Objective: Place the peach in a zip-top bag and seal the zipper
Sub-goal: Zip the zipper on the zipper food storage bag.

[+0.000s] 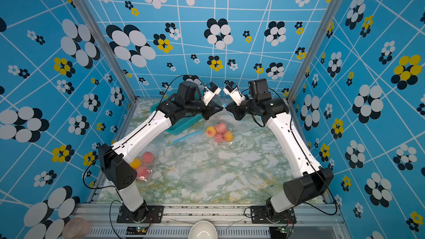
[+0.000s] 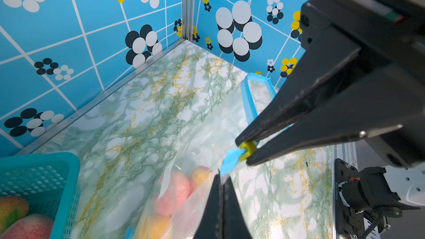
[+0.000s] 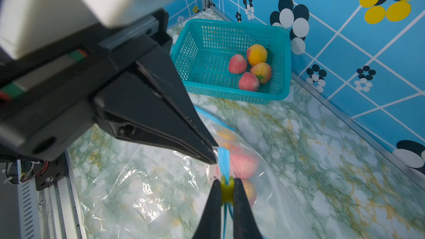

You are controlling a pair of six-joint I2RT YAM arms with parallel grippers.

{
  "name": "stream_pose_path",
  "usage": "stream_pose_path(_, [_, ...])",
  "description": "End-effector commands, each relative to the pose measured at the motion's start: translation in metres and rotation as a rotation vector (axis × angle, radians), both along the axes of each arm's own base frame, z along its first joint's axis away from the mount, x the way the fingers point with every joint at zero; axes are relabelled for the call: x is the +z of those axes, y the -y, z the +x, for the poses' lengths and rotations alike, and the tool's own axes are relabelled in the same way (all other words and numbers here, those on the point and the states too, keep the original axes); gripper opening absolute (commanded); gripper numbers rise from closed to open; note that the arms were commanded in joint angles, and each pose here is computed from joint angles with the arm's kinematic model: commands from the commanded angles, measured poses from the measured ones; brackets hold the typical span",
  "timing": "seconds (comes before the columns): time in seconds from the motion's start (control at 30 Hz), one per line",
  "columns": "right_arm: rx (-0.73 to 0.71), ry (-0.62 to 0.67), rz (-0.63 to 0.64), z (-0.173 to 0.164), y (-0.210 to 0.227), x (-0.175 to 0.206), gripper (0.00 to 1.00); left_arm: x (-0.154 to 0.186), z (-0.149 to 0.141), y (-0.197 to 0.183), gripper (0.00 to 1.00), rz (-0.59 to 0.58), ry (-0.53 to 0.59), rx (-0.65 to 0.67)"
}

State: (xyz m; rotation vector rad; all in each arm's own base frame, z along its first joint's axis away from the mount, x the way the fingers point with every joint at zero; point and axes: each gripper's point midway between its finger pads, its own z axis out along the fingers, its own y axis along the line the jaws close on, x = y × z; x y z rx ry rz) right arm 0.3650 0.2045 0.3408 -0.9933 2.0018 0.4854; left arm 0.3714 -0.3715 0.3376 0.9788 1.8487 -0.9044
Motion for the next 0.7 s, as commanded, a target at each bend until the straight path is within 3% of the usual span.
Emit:
stream_pose_path(0.0, [-0.051,0.006,-0.032,-0.010,0.017,0.008,0.07,0.026,0.000,-0.010,0.00,-0.050,0.047,0.022])
stream_pose_path(0.23, [0.009,0.001,-0.016,-0.023,0.005,0.012,0.07,0.028,-0.002,-0.010,0.00,-0.055,0.050,0.015])
stream_pose_path(0.67, [-0.013,0.003,-0.038,-0.025,0.009,0.010,0.06,0.033,-0.001,-0.019,0.00,-0.082,0.050,0.037])
